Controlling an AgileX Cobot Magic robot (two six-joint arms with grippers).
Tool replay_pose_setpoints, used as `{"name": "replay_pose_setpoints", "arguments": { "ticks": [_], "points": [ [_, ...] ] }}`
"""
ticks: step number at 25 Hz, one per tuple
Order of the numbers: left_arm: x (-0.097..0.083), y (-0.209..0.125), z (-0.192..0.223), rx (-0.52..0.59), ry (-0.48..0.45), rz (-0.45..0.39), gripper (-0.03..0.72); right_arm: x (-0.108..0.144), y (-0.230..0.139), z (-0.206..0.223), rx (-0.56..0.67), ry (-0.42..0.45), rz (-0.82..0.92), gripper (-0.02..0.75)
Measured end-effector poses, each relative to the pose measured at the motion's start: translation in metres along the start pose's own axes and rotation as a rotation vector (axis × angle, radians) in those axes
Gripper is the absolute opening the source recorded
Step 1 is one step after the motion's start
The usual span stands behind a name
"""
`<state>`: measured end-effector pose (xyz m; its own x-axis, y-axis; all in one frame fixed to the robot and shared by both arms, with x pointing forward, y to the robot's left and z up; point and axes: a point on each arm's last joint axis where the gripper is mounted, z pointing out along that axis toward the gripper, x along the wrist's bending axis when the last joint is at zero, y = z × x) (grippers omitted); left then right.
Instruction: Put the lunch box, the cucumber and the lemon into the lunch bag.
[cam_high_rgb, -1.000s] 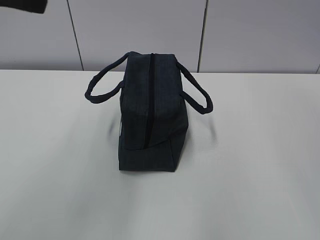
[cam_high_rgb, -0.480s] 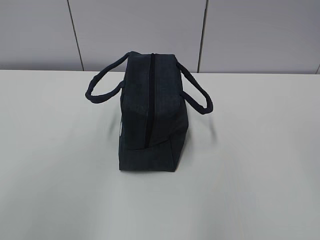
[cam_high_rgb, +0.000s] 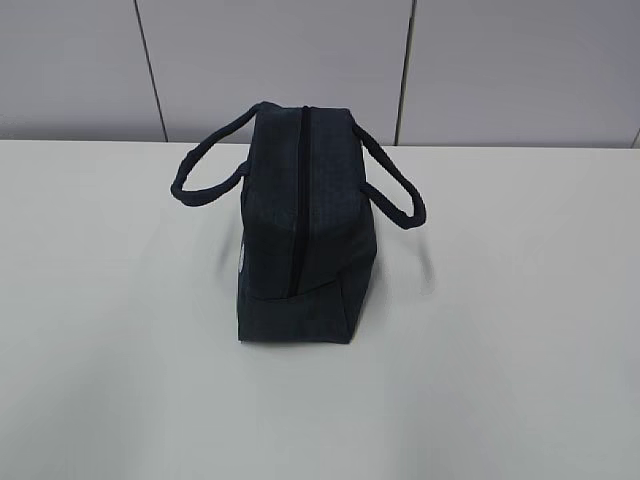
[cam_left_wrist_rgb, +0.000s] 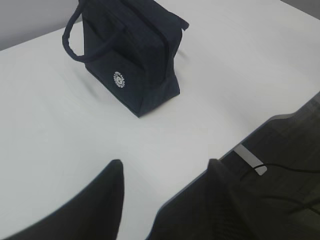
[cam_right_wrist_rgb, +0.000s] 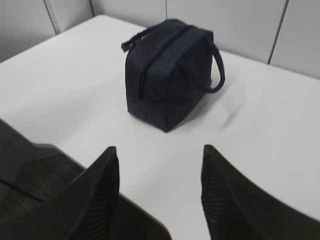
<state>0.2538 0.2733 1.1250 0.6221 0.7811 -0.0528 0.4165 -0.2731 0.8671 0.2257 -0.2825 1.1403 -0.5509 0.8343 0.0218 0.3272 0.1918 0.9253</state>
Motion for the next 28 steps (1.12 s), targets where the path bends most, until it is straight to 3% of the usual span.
{"name": "replay_pose_setpoints", "arguments": {
  "ticks": [8, 16, 28],
  "points": [
    [-0.004, -0.032, -0.033, -0.038, 0.054, 0.032, 0.354, 0.001, -0.057, -0.025, 0.030, -0.090, 0.055, 0.363],
    [-0.005, -0.069, -0.024, -0.008, 0.047, 0.026, 0.352, -0.003, -0.060, -0.026, 0.040, -0.132, 0.074, 0.359],
    [0.000, -0.075, -0.007, 0.005, 0.068, 0.020, 0.343, -0.009, -0.086, 0.009, 0.193, -0.131, 0.094, 0.359]
  ]
}}
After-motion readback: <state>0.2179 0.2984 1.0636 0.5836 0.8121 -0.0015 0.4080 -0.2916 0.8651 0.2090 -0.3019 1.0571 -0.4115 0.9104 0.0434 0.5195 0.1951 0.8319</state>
